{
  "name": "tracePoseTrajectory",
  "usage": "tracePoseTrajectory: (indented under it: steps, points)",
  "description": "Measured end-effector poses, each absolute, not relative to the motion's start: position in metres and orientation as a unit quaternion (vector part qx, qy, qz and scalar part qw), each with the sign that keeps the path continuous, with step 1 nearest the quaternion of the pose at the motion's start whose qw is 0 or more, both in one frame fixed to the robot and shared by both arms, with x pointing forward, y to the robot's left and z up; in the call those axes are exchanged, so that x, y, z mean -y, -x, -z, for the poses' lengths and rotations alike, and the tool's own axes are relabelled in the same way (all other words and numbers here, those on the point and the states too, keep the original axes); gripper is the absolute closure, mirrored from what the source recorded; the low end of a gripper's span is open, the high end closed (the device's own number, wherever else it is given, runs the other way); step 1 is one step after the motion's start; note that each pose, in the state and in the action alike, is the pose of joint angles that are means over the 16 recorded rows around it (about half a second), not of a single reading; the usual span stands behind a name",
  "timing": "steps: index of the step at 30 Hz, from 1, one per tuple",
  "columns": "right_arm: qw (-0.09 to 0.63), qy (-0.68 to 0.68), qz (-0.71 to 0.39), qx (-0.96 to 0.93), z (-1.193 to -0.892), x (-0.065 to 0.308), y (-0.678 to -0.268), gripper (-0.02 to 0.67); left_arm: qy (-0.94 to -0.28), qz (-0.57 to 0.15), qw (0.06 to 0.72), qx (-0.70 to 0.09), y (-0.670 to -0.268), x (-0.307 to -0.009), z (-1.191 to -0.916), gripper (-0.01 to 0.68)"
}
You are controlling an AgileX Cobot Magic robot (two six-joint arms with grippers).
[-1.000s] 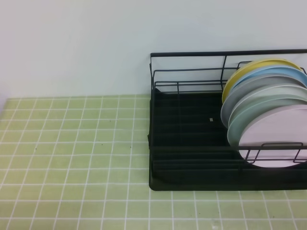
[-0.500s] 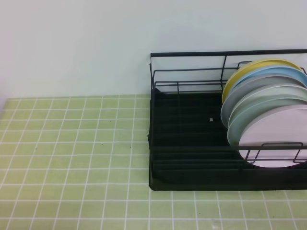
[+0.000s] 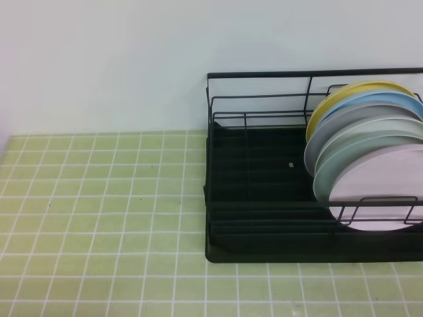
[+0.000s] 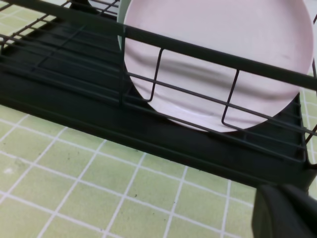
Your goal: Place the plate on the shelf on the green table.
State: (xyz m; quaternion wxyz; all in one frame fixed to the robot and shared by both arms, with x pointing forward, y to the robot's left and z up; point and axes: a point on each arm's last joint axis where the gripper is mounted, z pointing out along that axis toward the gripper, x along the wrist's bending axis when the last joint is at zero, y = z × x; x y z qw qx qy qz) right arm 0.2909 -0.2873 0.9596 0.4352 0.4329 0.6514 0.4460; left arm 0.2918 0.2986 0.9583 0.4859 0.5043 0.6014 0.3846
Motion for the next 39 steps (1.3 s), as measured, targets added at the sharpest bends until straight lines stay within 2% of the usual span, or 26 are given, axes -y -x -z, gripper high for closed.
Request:
tracePoseTrajectory:
  steps: [39]
  points:
    - [0.436,-0.433,-0.446,-0.652,-0.9596,0.2873,-0.2909,0.651,-0.504,-0.384,0.486,-0.601,-0.2919,-0.2986,-0.9583,0.676]
